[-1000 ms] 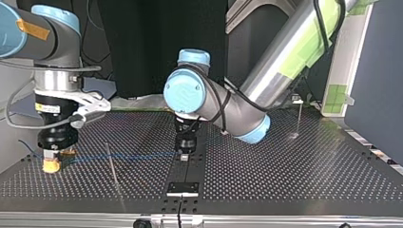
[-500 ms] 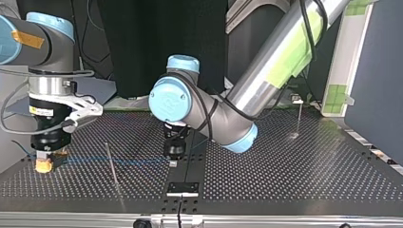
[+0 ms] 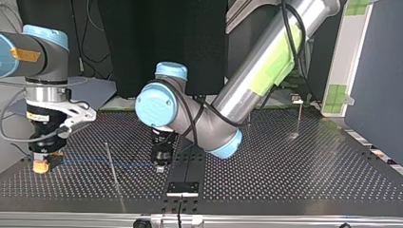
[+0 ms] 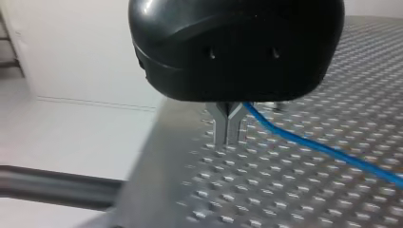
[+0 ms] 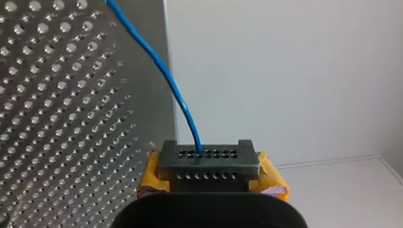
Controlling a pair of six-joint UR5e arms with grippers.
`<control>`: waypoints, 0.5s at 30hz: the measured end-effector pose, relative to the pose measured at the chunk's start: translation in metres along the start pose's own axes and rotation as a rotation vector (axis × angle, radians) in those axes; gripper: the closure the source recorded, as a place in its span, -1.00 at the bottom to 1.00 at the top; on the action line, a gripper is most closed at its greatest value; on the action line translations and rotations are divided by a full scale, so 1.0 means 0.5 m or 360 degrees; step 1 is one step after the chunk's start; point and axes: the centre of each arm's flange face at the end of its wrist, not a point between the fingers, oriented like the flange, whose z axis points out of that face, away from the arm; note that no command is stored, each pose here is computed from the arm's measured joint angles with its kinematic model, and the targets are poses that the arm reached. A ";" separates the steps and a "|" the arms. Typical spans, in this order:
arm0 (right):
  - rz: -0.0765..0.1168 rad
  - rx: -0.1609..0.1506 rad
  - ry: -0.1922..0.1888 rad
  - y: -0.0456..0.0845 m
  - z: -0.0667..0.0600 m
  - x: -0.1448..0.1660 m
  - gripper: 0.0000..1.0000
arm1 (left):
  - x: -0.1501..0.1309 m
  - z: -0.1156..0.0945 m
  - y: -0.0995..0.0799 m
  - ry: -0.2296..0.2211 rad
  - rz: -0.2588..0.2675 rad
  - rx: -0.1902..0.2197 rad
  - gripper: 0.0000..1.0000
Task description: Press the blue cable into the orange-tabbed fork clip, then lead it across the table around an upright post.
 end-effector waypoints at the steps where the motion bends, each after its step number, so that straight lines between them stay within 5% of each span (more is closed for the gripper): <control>1: 0.0003 -0.0002 -0.0004 0.006 0.004 -0.004 1.00 | -0.008 0.001 -0.003 -0.0018 -0.0009 0.0005 1.00; 15: 0.0036 -0.0023 -0.0013 0.069 0.034 -0.019 1.00 | -0.145 0.012 -0.047 -0.0299 -0.0174 0.0117 1.00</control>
